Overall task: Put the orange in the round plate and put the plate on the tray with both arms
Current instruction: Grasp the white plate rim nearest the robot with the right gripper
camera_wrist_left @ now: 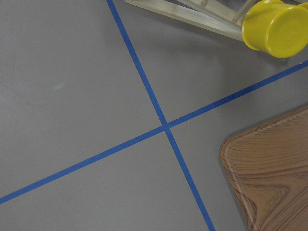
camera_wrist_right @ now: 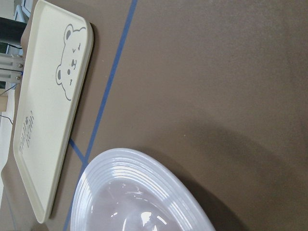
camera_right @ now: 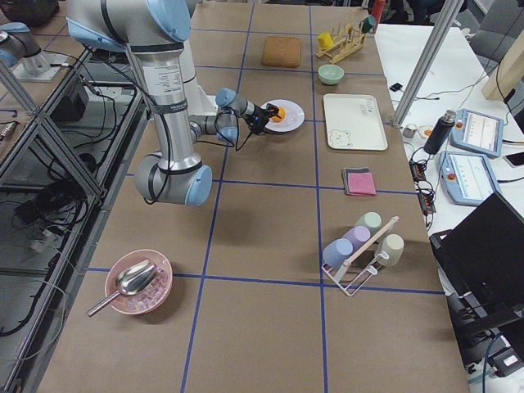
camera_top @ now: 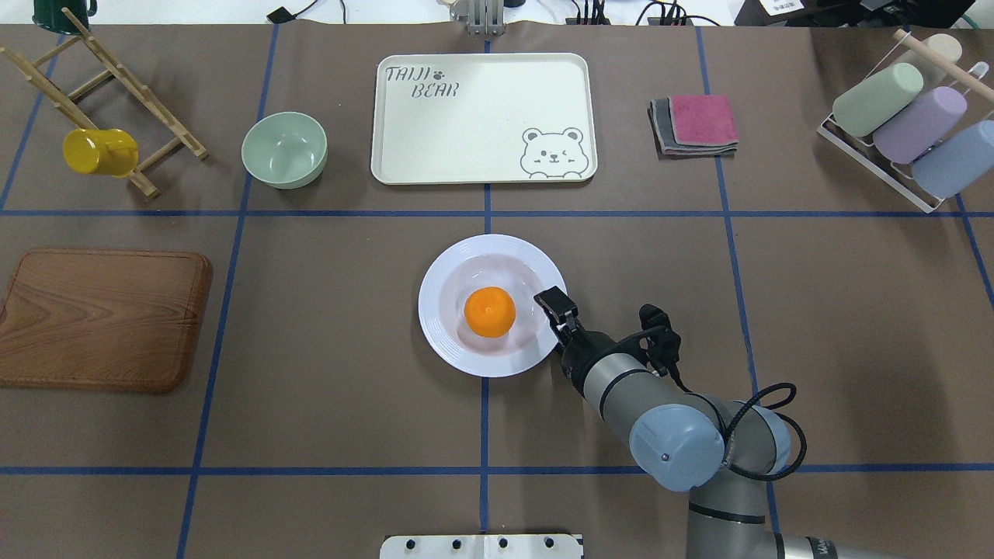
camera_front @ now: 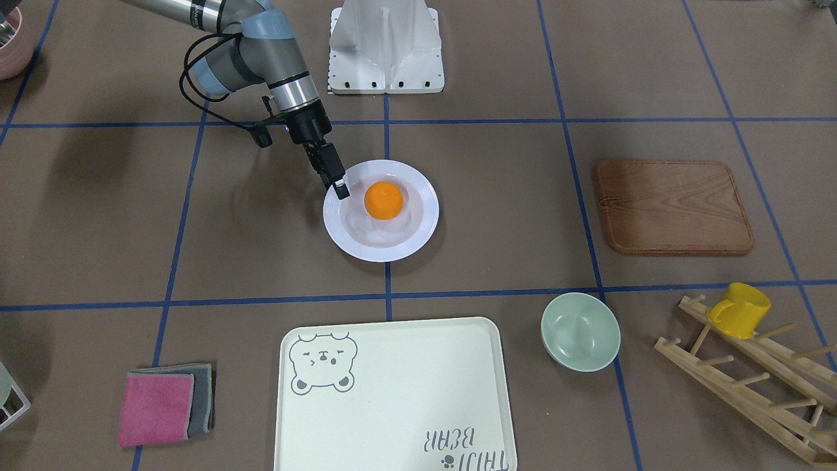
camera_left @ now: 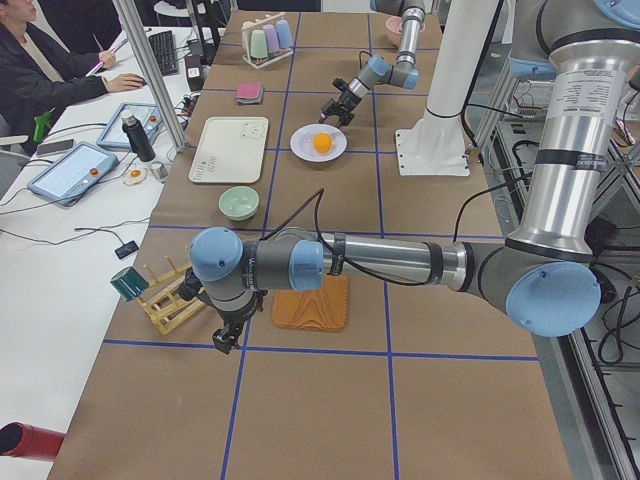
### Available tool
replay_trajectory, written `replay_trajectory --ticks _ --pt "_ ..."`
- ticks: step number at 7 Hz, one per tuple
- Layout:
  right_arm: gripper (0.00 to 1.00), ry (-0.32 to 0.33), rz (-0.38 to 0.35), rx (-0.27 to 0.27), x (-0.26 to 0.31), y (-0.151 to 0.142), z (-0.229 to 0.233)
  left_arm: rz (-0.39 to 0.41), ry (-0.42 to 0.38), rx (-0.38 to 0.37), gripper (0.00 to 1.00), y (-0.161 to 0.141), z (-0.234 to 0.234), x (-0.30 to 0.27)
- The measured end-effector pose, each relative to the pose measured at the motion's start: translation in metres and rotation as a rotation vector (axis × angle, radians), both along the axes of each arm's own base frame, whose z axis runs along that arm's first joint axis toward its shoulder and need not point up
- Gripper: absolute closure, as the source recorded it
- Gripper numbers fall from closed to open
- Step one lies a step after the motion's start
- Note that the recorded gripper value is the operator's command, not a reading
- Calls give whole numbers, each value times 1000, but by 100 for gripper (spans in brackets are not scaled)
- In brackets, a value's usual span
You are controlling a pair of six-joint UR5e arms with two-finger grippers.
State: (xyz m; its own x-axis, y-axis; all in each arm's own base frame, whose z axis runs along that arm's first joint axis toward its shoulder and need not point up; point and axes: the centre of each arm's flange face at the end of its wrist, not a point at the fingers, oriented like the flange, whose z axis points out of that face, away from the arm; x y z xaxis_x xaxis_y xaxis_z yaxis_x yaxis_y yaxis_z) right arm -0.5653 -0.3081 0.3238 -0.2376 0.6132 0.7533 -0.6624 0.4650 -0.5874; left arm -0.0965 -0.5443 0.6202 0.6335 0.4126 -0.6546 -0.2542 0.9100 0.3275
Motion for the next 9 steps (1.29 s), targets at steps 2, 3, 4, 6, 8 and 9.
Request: replay_trajectory --ticks 2,3,4,6,8,9 --pt "100 -31 5 -10 -6 0 -13 -1 1 1 2 1 1 0" --pt "100 -32 6 -17 -9 2 -11 -1 1 3 2 1 0 0" --pt "100 -17 0 -16 -13 5 -5 0 2 4 2 1 0 0" --pt "100 -14 16 -3 -12 6 -6 0 3 7 2 1 -2 0" --pt "100 -56 51 26 8 -4 -30 0 5 8 2 1 -2 1" --pt "100 -66 78 46 19 -10 -40 0 11 9 2 1 -2 1"
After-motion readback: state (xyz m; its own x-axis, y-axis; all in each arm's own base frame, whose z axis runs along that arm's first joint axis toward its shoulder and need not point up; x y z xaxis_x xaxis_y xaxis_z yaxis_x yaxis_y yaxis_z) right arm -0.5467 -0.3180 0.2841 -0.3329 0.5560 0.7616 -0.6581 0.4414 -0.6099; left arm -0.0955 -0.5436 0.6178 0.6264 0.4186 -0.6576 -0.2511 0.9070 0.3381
